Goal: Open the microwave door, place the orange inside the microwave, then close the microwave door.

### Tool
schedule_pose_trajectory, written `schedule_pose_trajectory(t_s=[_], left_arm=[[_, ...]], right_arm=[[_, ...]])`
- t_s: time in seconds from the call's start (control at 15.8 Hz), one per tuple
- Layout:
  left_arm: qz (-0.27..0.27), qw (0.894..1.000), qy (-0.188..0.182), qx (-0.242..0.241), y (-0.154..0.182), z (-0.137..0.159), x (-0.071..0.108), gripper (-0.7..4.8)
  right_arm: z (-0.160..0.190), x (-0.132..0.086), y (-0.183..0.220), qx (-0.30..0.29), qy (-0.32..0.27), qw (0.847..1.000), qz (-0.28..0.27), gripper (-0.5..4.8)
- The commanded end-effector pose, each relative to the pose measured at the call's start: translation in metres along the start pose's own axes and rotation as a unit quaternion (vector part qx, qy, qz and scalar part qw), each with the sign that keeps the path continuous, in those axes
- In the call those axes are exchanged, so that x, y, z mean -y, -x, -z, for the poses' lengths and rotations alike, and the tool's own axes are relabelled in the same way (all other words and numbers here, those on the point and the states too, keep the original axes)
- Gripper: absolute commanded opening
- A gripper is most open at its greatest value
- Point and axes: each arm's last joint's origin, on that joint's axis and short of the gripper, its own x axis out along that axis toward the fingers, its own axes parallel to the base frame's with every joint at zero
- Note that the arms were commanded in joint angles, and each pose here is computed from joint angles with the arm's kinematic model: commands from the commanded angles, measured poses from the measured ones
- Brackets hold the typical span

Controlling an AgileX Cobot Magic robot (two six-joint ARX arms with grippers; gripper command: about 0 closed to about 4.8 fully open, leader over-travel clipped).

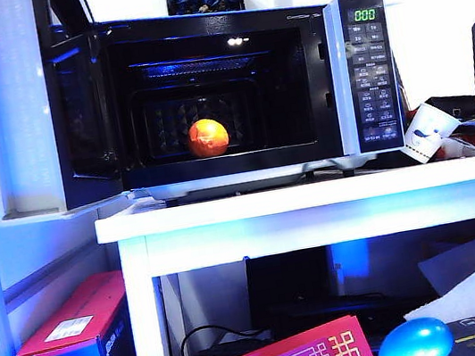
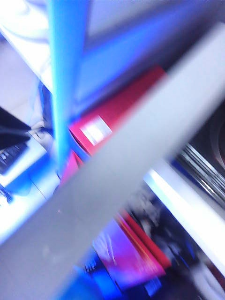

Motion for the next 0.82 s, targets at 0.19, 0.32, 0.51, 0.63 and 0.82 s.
schedule_pose_trajectory(t_s=[0.19, 0.32, 0.51, 0.63, 0.82], left_arm=[[-0.008, 1.0, -0.003, -0.011, -0.008, -0.002, -0.001, -0.06], [0.007, 1.0, -0.004, -0.016, -0.017, -0.004, 0.0, -0.06], [0.059, 0.998, -0.004, -0.007, -0.034, -0.011, 0.004, -0.06], [0.071, 0.997, -0.003, 0.003, -0.045, -0.016, 0.004, -0.06], [0.095, 0.994, 0.001, 0.047, -0.047, -0.024, 0.004, -0.06]], right_arm=[[-0.003, -0.001, 0.003, 0.013, 0.003, 1.0, 0.0, -0.02], [-0.003, -0.001, 0.004, 0.014, 0.003, 1.0, 0.0, -0.02], [-0.004, -0.001, 0.005, 0.015, 0.004, 1.0, -0.001, -0.02], [-0.004, -0.001, 0.005, 0.015, 0.003, 1.0, -0.003, -0.02], [-0.004, -0.001, 0.005, 0.015, 0.004, 1.0, -0.003, -0.02]])
